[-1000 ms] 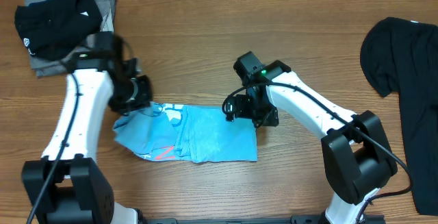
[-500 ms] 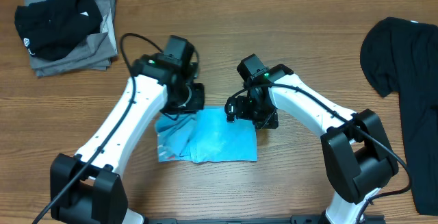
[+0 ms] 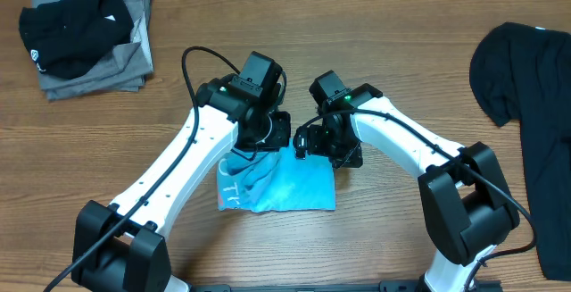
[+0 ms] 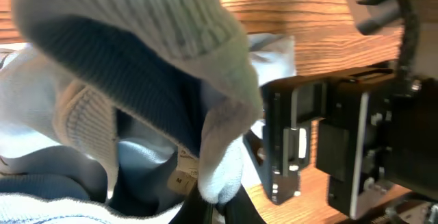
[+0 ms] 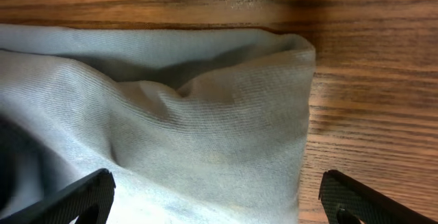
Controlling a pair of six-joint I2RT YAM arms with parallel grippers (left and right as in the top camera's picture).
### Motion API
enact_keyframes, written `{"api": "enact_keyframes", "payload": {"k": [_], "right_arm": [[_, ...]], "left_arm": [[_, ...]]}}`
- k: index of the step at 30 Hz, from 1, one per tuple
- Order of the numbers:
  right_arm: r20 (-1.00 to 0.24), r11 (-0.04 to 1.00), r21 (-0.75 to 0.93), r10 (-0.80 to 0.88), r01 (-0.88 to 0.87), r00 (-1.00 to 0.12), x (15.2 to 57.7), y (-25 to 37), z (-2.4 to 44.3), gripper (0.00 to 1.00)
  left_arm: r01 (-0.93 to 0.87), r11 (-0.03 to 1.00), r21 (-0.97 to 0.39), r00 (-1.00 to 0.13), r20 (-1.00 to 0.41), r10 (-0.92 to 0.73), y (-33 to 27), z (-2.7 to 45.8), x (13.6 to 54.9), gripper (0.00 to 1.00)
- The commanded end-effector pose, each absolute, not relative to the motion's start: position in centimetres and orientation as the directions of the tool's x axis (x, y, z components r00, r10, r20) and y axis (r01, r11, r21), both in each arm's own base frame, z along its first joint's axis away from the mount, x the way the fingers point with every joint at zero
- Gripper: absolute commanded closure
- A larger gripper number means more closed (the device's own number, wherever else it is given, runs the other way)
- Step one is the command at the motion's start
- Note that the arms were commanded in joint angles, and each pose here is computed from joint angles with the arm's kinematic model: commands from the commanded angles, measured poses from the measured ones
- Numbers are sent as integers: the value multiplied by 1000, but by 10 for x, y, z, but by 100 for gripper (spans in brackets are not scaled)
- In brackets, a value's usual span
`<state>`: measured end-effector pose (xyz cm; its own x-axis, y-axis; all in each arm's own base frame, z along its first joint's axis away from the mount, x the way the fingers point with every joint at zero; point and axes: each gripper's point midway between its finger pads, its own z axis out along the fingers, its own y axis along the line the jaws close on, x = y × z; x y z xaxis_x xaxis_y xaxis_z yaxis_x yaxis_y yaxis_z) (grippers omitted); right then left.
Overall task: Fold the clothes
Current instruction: 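Lift the strip's left end with the left gripper and fold it over the center, then release the folded end and withdraw both grippers from the bundle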
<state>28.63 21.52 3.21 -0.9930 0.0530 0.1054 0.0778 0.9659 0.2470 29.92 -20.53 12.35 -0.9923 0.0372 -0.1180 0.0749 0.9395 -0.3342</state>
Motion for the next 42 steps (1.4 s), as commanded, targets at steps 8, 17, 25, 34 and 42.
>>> {"api": "enact_keyframes", "payload": {"k": [8, 17, 25, 34, 42], "right_arm": [[78, 955, 262, 120, 136, -990, 301, 196, 42, 0], [76, 954, 262, 133, 149, -988, 306, 189, 42, 0], [71, 955, 251, 146, 159, -987, 310, 179, 42, 0], [128, 913, 298, 251, 279, -959, 326, 126, 51, 0], [186, 846, 400, 301, 352, -935, 331, 94, 60, 0]], "left_arm": [[125, 906, -404, -988, -139, 74, -235, 138, 292, 96], [141, 896, -422, -984, -157, 81, -254, 139, 289, 96], [174, 889, -423, -980, -159, 117, -267, 135, 283, 96], [168, 897, -409, -985, -112, 133, -274, 117, 278, 96], [229, 856, -463, -973, -123, 193, -302, 116, 269, 55]]}}
